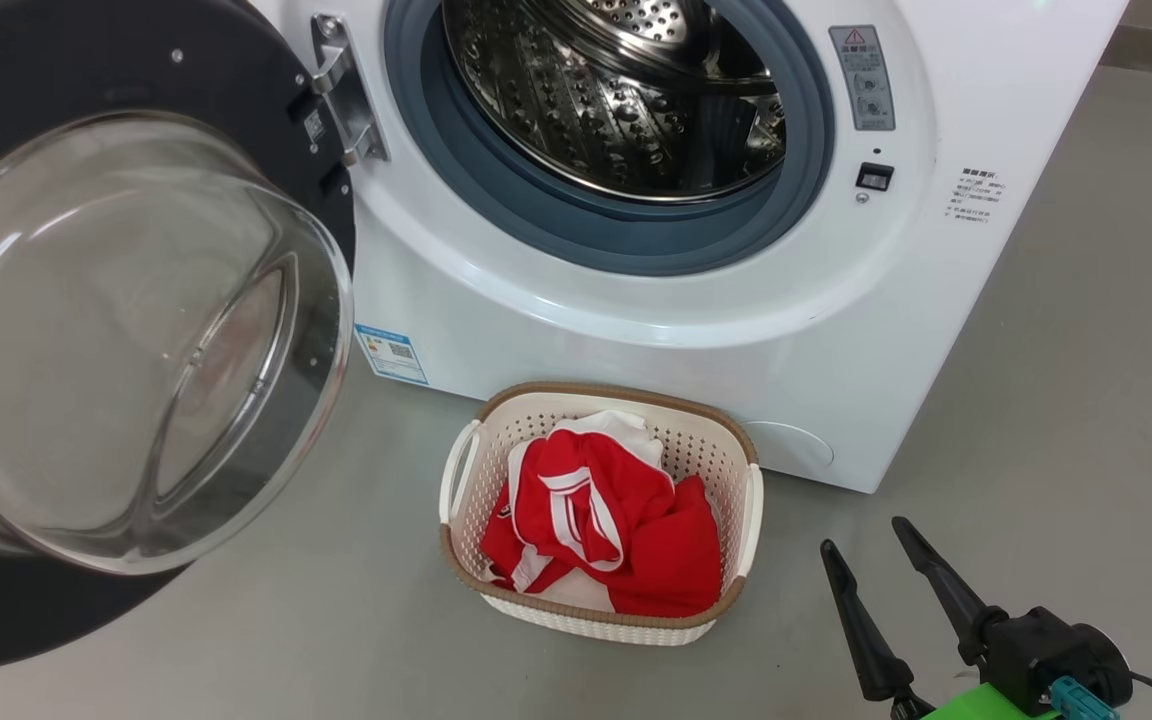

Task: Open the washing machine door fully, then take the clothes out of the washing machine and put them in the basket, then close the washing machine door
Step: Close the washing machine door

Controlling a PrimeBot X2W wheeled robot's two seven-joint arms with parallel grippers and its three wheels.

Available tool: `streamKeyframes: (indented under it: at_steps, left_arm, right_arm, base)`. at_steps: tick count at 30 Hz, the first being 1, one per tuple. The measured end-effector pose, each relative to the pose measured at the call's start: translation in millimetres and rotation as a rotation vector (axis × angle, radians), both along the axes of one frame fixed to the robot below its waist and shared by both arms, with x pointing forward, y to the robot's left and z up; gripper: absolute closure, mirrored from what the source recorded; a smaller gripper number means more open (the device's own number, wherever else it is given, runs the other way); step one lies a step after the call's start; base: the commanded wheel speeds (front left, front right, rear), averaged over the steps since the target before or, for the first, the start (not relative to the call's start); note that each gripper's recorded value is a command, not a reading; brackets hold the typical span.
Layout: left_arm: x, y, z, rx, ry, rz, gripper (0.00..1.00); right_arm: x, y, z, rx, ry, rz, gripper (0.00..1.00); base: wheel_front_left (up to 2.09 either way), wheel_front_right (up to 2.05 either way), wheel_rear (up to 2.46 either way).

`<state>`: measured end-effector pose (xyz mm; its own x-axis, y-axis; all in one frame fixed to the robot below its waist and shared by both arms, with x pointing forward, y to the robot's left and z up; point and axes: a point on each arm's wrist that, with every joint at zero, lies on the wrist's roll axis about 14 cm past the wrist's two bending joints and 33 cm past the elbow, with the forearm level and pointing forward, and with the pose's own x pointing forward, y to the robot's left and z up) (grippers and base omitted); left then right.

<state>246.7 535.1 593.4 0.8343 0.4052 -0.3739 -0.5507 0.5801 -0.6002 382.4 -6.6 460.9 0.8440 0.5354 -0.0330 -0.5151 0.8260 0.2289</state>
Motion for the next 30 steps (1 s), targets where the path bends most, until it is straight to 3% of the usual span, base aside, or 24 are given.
streamKeyframes:
  at_steps: [12,19,30]
  left_arm:
    - [-3,-21,4,0.002,0.002,-0.117,1.00]
    - [3,-52,-15,-0.053,0.024,-0.226,1.00]
    - [9,-98,-3,-0.017,-0.011,-0.410,1.00]
  right_arm:
    - [-2,-3,7,0.001,-0.020,-0.011,0.00]
    - [-10,-8,6,-0.008,-0.013,-0.017,0.00]
    - [-15,-12,11,-0.003,-0.024,-0.030,0.00]
  base:
    - [0.00,0.00,0.00]
    - [0.00,0.00,0.00]
    - [0.00,0.00,0.00]
